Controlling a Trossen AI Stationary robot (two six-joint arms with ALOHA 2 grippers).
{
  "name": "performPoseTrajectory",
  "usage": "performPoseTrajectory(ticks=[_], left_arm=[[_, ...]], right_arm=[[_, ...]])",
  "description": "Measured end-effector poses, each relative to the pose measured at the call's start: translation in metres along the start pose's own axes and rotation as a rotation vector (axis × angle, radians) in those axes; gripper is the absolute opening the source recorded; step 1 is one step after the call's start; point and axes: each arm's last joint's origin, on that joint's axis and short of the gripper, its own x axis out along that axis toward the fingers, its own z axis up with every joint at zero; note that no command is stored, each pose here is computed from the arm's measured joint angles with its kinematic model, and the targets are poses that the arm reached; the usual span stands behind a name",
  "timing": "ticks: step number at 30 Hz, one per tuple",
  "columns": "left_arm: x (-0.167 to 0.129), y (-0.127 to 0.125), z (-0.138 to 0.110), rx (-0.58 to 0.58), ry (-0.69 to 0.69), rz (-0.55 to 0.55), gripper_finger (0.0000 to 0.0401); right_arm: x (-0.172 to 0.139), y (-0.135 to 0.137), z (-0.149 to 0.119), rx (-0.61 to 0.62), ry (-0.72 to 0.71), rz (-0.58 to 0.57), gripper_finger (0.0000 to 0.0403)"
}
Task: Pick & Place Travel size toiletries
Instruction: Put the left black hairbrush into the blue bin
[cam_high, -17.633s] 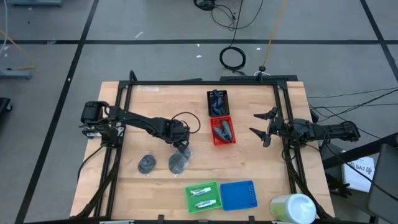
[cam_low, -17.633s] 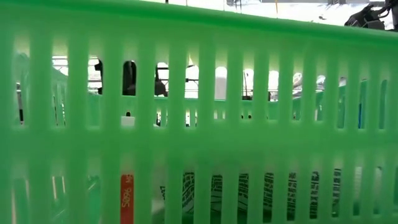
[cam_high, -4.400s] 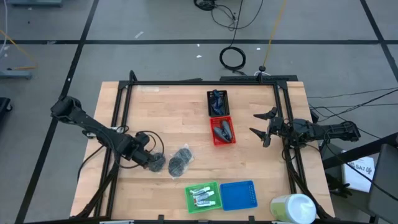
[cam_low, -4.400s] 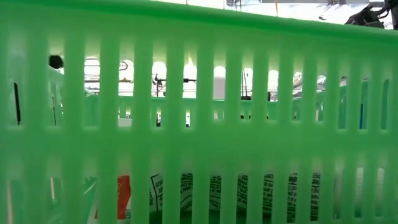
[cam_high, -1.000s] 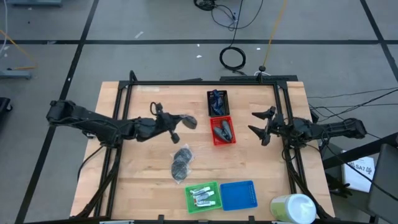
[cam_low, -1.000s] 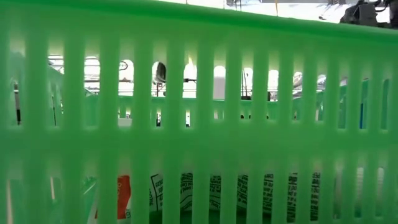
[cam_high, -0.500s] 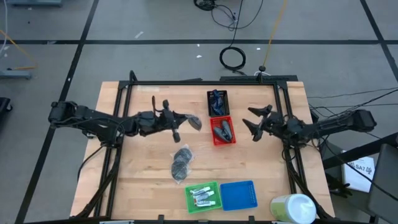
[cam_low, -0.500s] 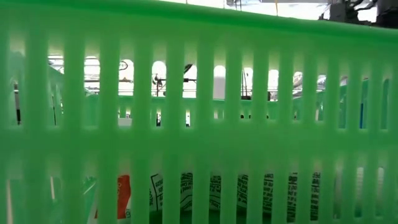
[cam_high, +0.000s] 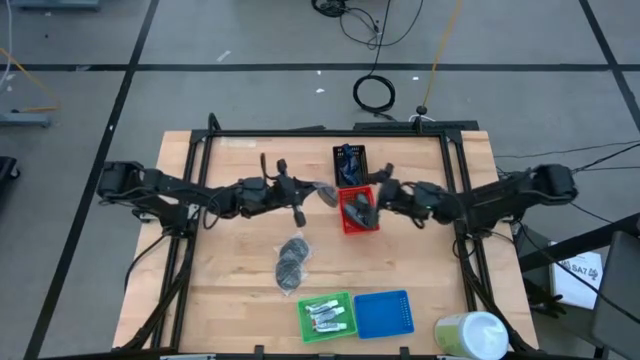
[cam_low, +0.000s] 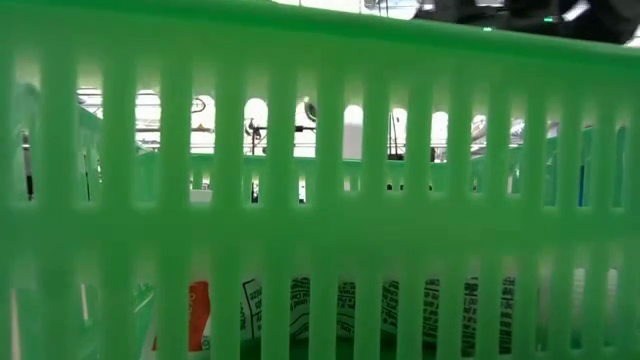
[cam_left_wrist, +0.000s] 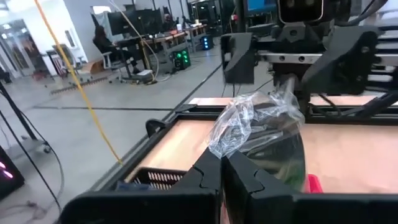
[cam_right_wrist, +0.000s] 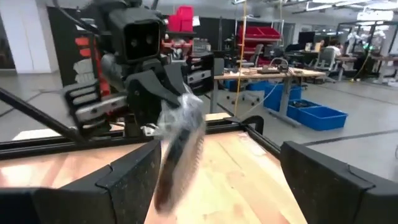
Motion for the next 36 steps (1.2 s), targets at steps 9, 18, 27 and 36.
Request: performPoseTrajectory(ticks=[9,18,27,36], left_arm=[[0.010,-0.004,0.012,0.101,-0.029,0.003,0.0000],[0.011,-0.004,0.014,0.102,-0.021,0.001,0.0000],[0.011,-0.004,0.013,0.076,-0.006,-0.003,0.0002],[0.012,-0.004,0.013,-0.054,-0.010,-0.038,0.0023]], right_arm=[[0.031,0.006,-0.010,0.095,0.061,0.139,0.0318],[0.039,0.003,-0.020,0.135,0.048,0.121,0.0293],[0.039,0.003,-0.018,0.125,0.037,0.125,0.0128],[0.039,0.003,-0.021,0.072,0.062,0.123,0.0031]])
